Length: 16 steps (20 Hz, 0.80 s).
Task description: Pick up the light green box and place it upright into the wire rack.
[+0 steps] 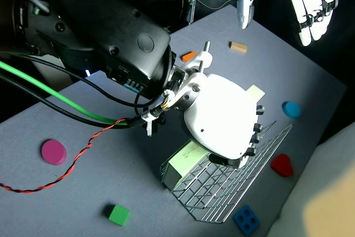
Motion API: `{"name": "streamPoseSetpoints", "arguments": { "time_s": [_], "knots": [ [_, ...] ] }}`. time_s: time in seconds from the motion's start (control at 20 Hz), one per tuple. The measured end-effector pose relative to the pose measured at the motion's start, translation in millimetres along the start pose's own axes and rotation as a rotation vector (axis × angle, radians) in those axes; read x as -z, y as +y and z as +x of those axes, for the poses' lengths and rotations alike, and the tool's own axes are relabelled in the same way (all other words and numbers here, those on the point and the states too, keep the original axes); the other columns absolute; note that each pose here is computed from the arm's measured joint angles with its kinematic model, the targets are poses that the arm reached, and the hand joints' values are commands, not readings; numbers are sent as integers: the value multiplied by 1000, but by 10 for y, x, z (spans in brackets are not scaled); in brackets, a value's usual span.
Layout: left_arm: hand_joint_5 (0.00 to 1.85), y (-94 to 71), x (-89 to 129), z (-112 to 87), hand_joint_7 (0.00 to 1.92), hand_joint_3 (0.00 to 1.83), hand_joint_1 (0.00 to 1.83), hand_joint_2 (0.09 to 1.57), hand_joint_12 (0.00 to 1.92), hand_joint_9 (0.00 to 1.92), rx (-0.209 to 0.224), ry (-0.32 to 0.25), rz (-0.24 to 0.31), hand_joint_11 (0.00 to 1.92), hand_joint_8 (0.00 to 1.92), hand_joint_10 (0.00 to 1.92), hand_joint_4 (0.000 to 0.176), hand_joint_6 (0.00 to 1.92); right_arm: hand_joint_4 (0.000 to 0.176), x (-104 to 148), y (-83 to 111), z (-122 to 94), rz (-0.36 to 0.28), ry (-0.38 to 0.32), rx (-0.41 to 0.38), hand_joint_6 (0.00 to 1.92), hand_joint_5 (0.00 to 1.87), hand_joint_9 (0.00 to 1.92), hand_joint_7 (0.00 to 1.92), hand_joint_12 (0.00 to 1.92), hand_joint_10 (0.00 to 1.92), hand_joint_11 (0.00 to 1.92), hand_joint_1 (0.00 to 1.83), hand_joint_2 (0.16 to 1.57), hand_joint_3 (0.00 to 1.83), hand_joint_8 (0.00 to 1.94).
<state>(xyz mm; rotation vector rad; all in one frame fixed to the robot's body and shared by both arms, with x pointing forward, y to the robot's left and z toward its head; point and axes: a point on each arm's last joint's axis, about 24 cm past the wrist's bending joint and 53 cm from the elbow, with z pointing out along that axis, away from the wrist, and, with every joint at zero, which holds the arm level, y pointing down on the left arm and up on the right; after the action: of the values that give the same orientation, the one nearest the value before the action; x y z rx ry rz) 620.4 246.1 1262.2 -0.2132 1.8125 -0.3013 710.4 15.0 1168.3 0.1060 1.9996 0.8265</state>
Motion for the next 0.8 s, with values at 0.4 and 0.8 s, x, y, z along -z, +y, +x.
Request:
{"name": "streamPoseSetpoints", "arguments": {
  "time_s": [0.4, 0.8],
  "knots": [
    [170, 2, -1, -1, 179, 1, 142, 1136, 631, 184, 0, 0, 0, 0, 2, 4, 0, 1, 0, 1, 4, -2, -2, 0, 0, 1009, 842, 917, 956, 1388, 1316, 818, 1371, 1134, 0, 1019],
    [172, 7, -1, 0, 180, 1, 142, 1136, 634, 184, -134, 0, -3, 0, 1, 2, 0, 1, 0, -4, -35, 49, 5, 8, -1, 2, 615, 680, 751, 1127, 49, 310, 1043, 1068, 0, 0]
  ]
}}
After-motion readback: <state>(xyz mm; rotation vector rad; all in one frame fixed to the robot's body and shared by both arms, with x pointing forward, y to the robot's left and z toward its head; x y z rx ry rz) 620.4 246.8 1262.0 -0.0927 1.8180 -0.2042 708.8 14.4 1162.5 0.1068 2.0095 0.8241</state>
